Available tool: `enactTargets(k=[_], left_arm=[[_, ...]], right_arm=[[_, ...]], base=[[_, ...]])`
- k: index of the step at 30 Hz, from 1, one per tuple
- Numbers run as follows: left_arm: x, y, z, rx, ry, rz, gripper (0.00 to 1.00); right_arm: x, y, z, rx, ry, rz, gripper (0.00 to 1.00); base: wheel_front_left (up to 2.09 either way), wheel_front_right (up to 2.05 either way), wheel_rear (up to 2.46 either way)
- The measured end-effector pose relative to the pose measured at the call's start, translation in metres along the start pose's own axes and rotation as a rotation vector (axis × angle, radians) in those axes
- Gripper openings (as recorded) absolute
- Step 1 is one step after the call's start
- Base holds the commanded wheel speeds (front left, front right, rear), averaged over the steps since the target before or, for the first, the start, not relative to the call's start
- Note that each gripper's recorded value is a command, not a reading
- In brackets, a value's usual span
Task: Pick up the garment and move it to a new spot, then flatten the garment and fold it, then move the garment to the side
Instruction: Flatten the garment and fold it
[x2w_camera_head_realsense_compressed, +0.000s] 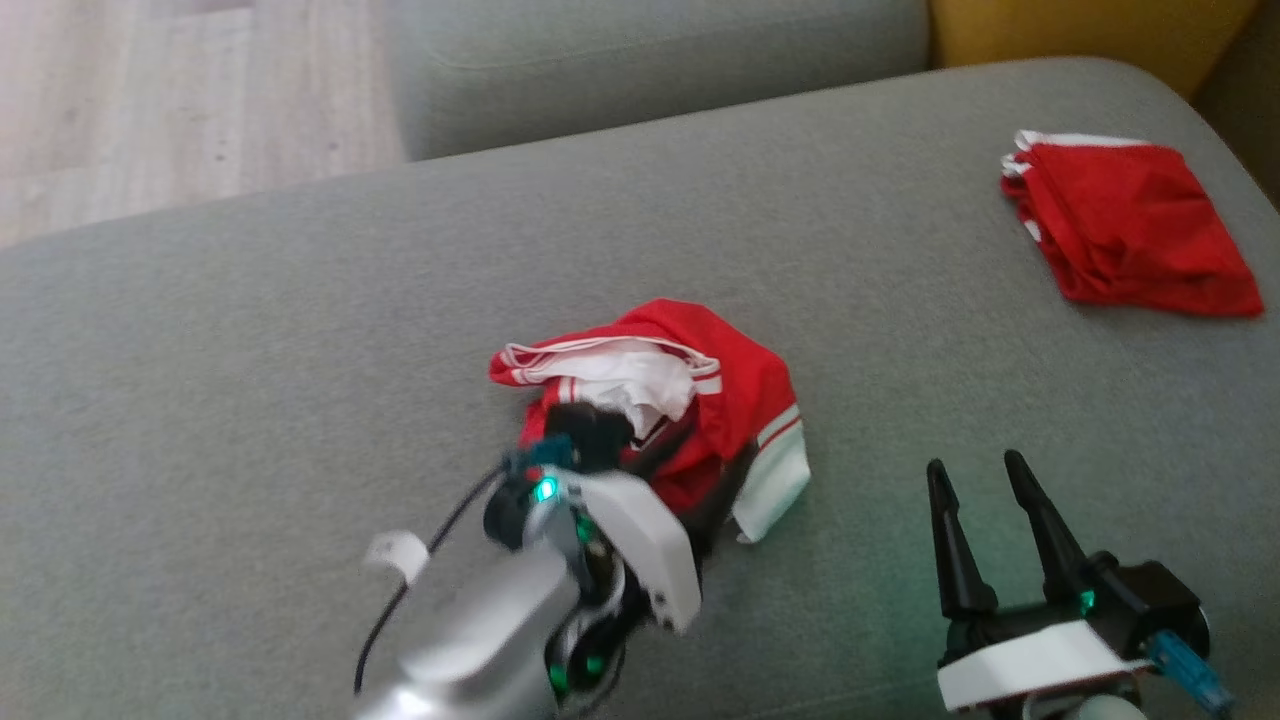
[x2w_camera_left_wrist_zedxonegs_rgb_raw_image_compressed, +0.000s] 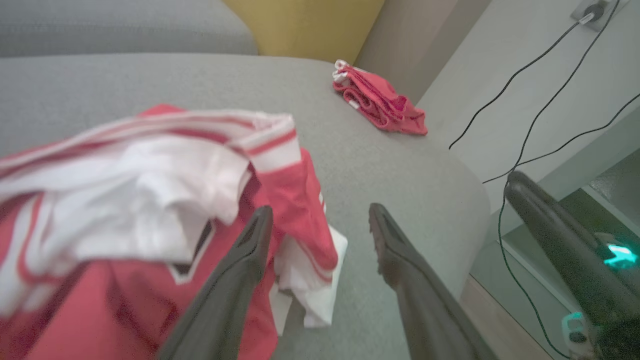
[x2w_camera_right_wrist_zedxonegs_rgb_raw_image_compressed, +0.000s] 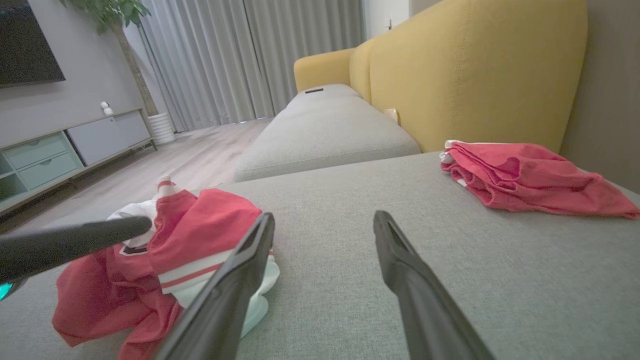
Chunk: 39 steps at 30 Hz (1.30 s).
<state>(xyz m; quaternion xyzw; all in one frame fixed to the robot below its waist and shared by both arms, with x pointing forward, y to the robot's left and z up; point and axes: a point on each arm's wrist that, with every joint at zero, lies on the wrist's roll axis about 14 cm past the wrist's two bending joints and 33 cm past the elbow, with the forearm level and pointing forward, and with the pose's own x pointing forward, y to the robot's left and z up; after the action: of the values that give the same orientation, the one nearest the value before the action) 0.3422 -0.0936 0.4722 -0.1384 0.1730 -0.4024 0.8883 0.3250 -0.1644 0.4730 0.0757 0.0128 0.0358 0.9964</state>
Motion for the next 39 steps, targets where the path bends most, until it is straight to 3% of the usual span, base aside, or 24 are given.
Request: enactTargets(k=[6, 7, 8, 9, 20, 27, 33, 35, 39], left_arm=[[0.024, 0.015, 0.007, 0.054, 0.026, 0.038, 1.0], [0.027, 0.019, 0.004, 0.054, 0.04, 0.046, 0.73], [0.029, 0.021, 0.002, 0.054, 0.046, 0.053, 0.23], [0.03, 0.022, 0.001, 0.053, 0.048, 0.053, 0.0], [0.047, -0.002, 0.064, 0.02, -0.119, -0.057, 0.0], [0.056, -0.056, 0.195, 0.048, -0.378, -0.224, 0.0], [0.035, -0.106, 0.307, 0.065, -0.599, -0.335, 0.0], [0.022, -0.103, 0.343, 0.014, -0.673, -0.32, 0.0], [0.023, -0.062, 0.337, -0.045, -0.66, -0.208, 0.0]], right_arm=[[0.001, -0.01, 0.002, -0.004, -0.004, -0.033, 1.0], [0.001, -0.011, 0.003, -0.005, -0.005, -0.038, 1.0], [0.0, -0.013, 0.003, -0.005, -0.006, -0.043, 1.0], [0.0, -0.014, 0.003, -0.005, -0.006, -0.048, 1.0], [-0.001, -0.012, 0.013, -0.01, -0.037, -0.043, 1.0], [-0.013, -0.014, 0.023, -0.01, -0.076, -0.058, 1.0], [-0.023, -0.021, 0.03, -0.009, -0.103, -0.082, 1.0], [-0.023, -0.022, 0.03, -0.009, -0.107, -0.086, 1.0], [-0.018, -0.019, 0.034, -0.011, -0.116, -0.071, 1.0]], base=[[0.0, 0.0, 0.0], [0.0, 0.0, 0.0], [0.0, 0.0, 0.0], [0.0, 0.0, 0.0], [0.0, 0.0, 0.0], [0.0, 0.0, 0.0], [0.0, 0.0, 0.0], [0.0, 0.0, 0.0], [0.0, 0.0, 0.0]])
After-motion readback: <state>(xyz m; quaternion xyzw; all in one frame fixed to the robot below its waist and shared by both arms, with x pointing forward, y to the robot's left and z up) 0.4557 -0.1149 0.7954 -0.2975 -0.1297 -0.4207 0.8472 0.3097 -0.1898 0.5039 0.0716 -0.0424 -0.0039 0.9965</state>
